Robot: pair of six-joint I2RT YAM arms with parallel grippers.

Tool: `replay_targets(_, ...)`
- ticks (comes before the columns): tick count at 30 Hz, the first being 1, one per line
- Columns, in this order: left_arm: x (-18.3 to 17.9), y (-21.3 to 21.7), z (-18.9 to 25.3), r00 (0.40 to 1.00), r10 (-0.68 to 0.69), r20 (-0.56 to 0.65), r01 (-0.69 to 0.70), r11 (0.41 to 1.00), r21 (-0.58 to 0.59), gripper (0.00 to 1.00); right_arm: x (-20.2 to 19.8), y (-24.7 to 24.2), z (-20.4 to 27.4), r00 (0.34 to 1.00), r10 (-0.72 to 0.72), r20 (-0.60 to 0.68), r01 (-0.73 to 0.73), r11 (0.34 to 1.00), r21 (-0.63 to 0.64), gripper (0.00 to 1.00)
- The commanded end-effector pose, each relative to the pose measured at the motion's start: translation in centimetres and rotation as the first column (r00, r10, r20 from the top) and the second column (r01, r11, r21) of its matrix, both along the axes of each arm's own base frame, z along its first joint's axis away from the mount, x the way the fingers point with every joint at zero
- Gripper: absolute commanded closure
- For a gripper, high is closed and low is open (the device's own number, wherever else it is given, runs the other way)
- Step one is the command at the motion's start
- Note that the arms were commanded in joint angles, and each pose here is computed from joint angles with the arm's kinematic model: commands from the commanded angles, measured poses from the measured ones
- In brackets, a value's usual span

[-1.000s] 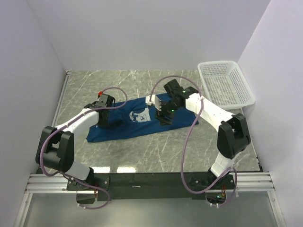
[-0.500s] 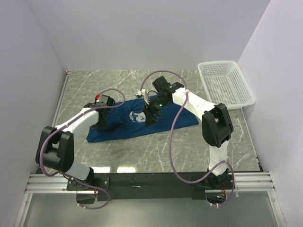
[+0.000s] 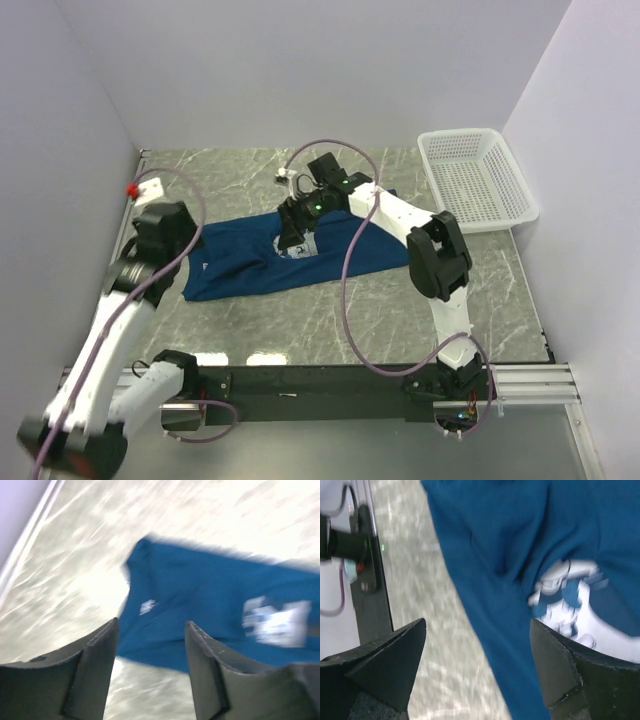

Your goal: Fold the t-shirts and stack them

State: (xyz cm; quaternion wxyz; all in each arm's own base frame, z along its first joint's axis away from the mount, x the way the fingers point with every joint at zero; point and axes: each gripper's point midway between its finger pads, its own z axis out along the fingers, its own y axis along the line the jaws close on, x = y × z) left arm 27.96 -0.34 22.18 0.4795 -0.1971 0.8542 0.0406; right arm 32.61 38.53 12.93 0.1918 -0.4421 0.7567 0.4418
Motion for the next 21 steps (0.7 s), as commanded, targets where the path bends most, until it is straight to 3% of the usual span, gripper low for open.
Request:
replay_targets(1, -0.6, -2.0, 3.3, 0.977, -0.075, 0.199, 0.102, 0.987, -0.127, 0.38, 1.3, 4.1, 2.3, 0.998, -0.028, 0.058, 0.024, 0.998, 0.059, 0.1)
replay_targets(8, -3.4, -3.6, 4.4, 0.925, -0.175, 0.336, 0.24, 0.957, -0.163, 0.36, 3.9, 8.8, -1.3, 0.984, -0.176, 0.013, 0.177, 0.983, -0.053, 0.3)
replay_targets(12, -4.4, -3.4, 4.7, 0.911, -0.175, 0.373, 0.251, 0.954, -0.164, 0.34, 5.6, 9.5, -2.8, 0.964, -0.266, -0.006, 0.265, 0.961, -0.077, 0.56)
replay_targets(21, -5.4, -3.3, 6.0, 0.884, -0.193, 0.426, 0.275, 0.951, -0.139, 0.33, 5.9, 10.7, -4.9, 0.955, -0.291, -0.048, 0.287, 0.954, -0.084, 0.57)
